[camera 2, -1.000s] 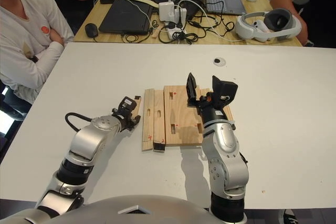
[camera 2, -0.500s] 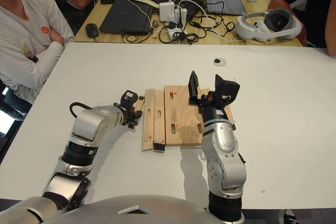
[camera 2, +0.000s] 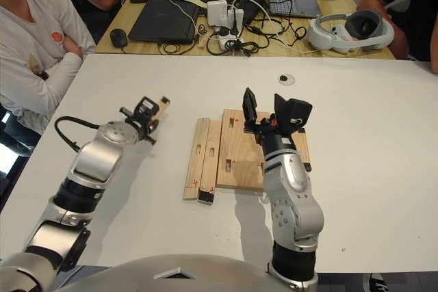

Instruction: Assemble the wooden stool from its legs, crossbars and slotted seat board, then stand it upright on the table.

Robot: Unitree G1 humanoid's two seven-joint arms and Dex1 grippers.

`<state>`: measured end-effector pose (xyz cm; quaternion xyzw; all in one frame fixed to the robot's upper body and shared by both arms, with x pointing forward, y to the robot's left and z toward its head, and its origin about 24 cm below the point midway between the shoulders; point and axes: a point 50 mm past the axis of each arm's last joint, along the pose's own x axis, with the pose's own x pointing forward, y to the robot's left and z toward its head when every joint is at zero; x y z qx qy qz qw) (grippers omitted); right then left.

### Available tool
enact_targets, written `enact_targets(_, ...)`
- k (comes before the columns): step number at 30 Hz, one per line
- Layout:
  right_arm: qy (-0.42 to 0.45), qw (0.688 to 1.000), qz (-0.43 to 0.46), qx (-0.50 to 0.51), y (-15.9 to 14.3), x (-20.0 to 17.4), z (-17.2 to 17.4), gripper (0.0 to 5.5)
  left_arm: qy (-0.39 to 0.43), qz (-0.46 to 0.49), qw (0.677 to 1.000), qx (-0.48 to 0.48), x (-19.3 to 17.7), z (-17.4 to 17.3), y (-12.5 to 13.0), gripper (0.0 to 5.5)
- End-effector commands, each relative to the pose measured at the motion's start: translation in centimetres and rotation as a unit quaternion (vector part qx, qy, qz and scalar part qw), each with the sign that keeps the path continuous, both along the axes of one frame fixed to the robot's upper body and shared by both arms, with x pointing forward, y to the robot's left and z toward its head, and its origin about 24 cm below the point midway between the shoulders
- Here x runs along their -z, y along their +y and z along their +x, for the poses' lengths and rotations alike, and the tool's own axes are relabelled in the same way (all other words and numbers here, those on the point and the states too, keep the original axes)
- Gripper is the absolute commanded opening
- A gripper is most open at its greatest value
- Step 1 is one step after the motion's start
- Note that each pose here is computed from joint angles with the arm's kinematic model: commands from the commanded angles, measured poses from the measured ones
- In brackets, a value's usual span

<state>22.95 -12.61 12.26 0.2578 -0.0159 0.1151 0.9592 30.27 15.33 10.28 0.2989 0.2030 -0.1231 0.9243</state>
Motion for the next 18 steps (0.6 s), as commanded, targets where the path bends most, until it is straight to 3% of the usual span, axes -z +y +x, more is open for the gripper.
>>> enact_targets(1, -0.002, 0.988, 0.119, -0.100, 0.1, -1.0, 0.3, 4.03, -0.185, -0.019, 0.977, 0.102, -5.7, 0.1, -2.9, 1.31)
enact_targets(4, -0.027, 0.974, 0.156, -0.162, -1.0, -2.2, 0.8, 4.03, -0.238, -0.045, 0.951, 0.189, -6.6, -1.6, -5.4, 1.31)
enact_targets(8, -0.068, 0.961, 0.141, -0.228, -2.5, -4.3, 2.0, 4.03, -0.259, -0.074, 0.927, 0.263, -6.7, -3.6, -7.2, 1.31)
enact_targets(18, -0.080, 0.934, 0.083, -0.339, -1.9, -4.9, 2.9, 4.03, -0.289, -0.095, 0.897, 0.320, -7.5, -5.4, -9.9, 1.31)
